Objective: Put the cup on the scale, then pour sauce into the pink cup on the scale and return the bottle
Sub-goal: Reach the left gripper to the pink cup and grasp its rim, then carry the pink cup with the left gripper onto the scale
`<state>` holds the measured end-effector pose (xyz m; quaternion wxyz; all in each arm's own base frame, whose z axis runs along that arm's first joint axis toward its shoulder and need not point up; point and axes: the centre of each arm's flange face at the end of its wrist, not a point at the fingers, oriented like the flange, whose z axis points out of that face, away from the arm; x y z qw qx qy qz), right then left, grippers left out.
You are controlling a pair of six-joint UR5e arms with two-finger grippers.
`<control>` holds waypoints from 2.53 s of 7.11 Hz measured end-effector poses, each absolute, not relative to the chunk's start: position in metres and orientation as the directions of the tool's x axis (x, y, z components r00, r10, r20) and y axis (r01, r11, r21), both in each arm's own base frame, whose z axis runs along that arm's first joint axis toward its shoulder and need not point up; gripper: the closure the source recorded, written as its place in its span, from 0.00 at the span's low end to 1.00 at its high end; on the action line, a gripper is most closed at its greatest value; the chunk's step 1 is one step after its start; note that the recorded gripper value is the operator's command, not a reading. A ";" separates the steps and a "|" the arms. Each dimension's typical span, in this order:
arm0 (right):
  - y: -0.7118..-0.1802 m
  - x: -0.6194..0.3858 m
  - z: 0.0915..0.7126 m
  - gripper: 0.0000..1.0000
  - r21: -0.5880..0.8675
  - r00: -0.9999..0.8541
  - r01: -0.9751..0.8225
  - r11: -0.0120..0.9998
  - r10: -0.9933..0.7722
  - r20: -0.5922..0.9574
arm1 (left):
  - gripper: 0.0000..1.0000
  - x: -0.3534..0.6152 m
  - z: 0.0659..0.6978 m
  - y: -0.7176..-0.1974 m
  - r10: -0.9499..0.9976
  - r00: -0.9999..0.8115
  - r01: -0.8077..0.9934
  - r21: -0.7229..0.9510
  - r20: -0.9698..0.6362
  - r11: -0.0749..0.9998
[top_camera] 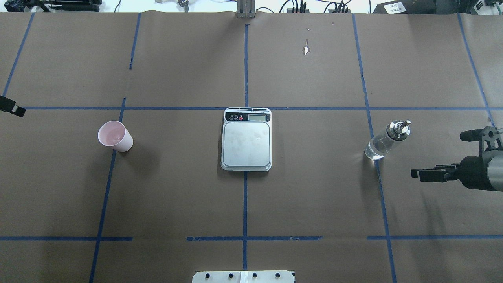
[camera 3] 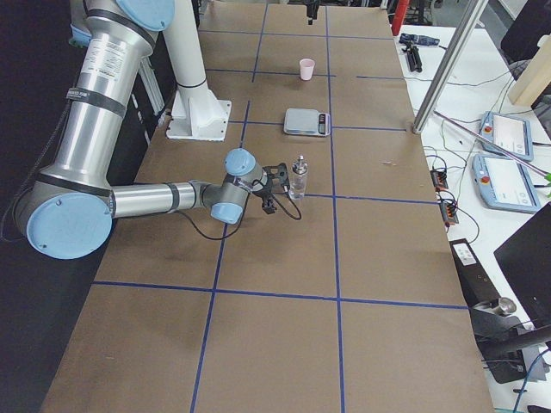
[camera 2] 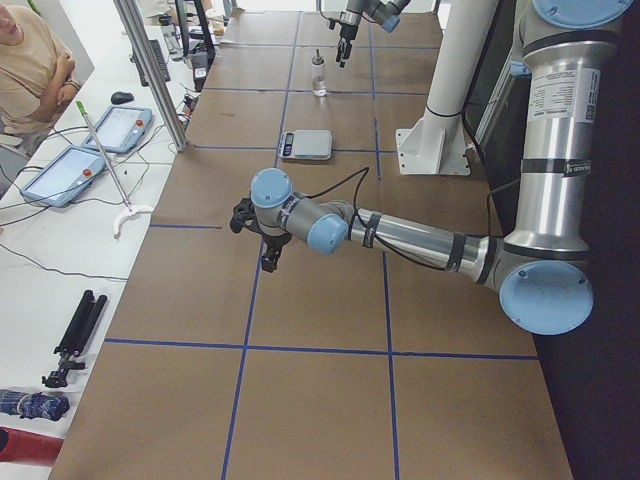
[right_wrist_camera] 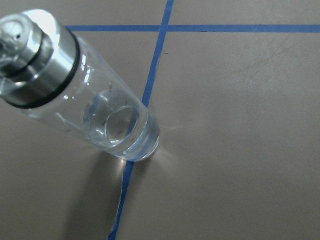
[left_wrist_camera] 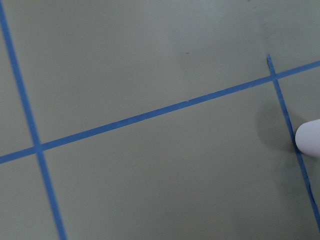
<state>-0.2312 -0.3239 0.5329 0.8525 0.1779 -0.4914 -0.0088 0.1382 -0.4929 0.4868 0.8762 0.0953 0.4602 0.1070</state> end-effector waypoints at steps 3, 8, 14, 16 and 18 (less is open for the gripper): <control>-0.325 -0.222 0.540 0.00 0.313 0.537 -0.183 0.932 -0.172 0.826 | 0.03 0.246 0.427 -0.485 0.240 0.544 -0.110 0.215 -0.804 0.970; -0.325 -0.221 0.543 0.00 0.310 0.542 -0.183 0.933 -0.167 0.824 | 0.37 0.310 0.435 -0.496 0.197 0.611 -0.103 0.170 -0.766 0.980; -0.325 -0.220 0.543 0.00 0.310 0.543 -0.186 0.932 -0.166 0.823 | 1.00 0.322 0.444 -0.496 0.193 0.617 -0.119 0.152 -0.763 0.981; -0.325 -0.220 0.543 0.00 0.311 0.542 -0.186 0.932 -0.166 0.824 | 1.00 0.323 0.420 -0.496 0.180 0.605 -0.105 0.146 -0.775 0.984; -0.325 -0.220 0.542 0.00 0.311 0.541 -0.186 0.932 -0.167 0.825 | 1.00 0.331 0.347 -0.506 0.124 0.615 -0.075 0.099 -0.779 0.992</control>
